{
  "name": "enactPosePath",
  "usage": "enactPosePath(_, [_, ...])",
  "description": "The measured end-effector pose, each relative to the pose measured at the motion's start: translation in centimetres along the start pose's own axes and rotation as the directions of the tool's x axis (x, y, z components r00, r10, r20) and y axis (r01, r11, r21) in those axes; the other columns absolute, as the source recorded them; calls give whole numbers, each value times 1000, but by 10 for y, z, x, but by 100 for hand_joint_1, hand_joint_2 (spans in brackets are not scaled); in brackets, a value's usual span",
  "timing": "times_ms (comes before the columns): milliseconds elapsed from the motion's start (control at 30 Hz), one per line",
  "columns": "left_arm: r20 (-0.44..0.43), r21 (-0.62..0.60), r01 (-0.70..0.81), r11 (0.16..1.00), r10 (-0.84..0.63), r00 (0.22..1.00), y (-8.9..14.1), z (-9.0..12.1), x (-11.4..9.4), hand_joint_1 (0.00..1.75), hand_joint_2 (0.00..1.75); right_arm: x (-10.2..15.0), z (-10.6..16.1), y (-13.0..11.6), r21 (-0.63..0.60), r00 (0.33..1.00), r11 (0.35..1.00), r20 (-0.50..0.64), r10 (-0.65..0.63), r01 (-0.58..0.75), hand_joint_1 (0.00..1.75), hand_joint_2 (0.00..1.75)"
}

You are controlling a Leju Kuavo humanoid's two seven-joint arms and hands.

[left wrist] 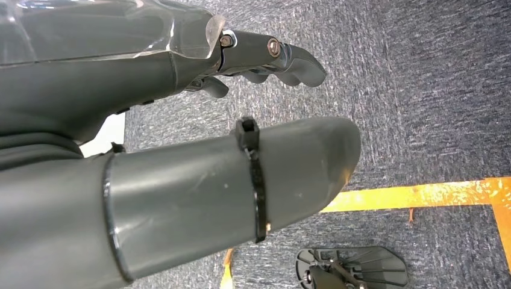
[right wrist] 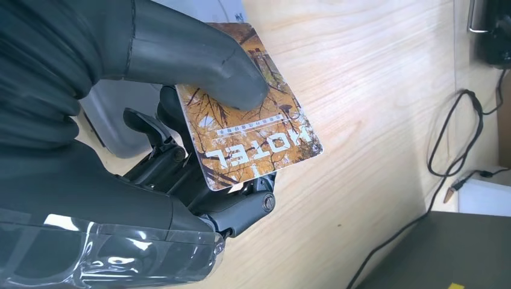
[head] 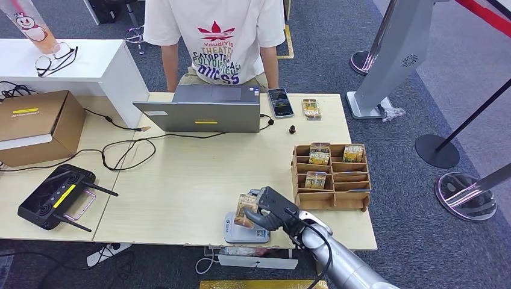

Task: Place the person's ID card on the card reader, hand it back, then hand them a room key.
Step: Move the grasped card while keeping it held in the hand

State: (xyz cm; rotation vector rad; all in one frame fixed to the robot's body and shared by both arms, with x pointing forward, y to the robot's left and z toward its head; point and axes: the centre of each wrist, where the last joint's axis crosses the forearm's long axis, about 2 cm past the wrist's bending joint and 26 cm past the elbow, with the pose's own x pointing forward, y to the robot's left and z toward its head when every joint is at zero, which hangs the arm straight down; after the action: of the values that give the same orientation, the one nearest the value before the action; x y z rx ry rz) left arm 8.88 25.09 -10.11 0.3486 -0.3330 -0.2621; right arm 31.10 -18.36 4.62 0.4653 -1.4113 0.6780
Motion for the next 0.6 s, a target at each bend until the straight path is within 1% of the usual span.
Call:
enactPosePath(200, [-1, 0, -2, 1000, 2, 1000, 0, 0, 0, 0, 0, -6, 1, 3, 18, 1000, 1000, -22, -20, 20, 175, 175])
enactPosePath(600, [0, 0, -3, 1000, 3, 1000, 0, 0, 0, 0, 0, -6, -2, 1, 21, 999, 1000, -29, -22, 22, 175, 175])
